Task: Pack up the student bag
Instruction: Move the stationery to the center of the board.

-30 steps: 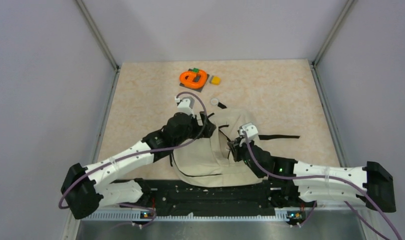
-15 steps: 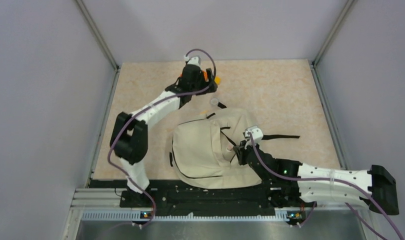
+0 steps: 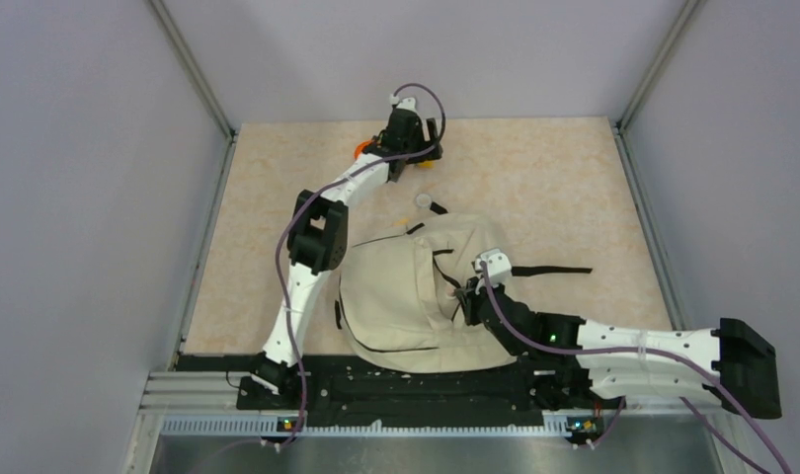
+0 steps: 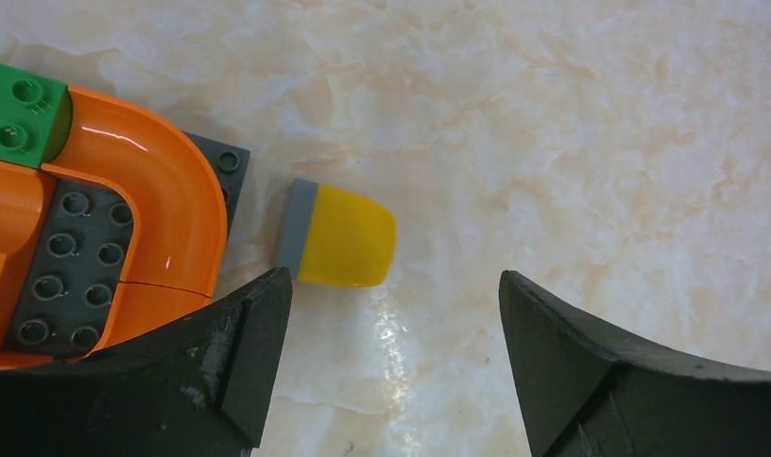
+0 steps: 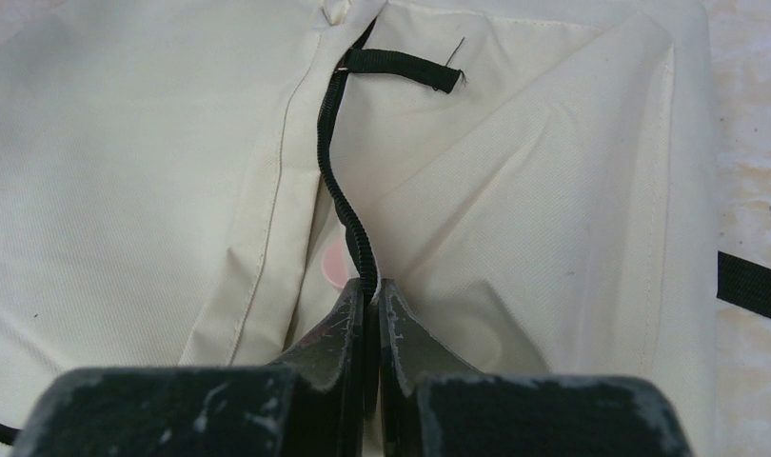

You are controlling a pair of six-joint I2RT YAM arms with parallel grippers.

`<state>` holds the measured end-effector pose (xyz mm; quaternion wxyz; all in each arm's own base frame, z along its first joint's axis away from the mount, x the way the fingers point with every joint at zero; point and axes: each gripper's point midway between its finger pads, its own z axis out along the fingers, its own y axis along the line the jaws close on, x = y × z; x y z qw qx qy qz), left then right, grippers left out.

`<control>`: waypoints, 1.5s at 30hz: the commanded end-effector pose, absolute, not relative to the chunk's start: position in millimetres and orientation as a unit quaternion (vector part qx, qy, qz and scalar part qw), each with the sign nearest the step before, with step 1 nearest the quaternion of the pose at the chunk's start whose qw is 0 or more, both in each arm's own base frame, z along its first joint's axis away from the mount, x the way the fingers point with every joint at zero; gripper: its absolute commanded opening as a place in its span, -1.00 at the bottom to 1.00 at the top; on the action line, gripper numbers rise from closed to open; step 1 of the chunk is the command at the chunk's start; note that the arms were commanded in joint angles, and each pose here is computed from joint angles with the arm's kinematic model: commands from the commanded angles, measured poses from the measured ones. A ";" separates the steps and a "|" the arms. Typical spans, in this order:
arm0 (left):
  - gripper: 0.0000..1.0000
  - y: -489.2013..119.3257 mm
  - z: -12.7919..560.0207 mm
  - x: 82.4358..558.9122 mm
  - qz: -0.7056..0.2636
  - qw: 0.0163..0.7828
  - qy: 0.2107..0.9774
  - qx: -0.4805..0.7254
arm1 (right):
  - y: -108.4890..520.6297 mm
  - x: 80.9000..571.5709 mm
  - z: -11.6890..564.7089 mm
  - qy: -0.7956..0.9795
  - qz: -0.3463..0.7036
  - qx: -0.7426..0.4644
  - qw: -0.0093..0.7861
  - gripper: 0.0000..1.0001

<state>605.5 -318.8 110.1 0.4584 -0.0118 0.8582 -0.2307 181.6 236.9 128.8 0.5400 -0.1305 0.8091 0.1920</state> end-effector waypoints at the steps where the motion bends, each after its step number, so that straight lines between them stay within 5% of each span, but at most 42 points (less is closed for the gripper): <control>1: 0.69 -322.2 125.7 626.2 -0.246 0.496 0.833 -0.002 | 246.2 183.1 134.7 0.803 0.206 -0.137 0.542 -1.00; 37: 0.73 -312.1 74.1 643.8 -0.263 0.455 0.842 -0.126 | 238.7 182.7 136.6 0.801 0.217 -0.113 0.546 -1.00; 45: 0.19 -313.8 62.4 639.5 -0.277 0.430 0.848 -0.140 | 235.0 182.4 139.1 0.799 0.221 -0.105 0.550 -1.00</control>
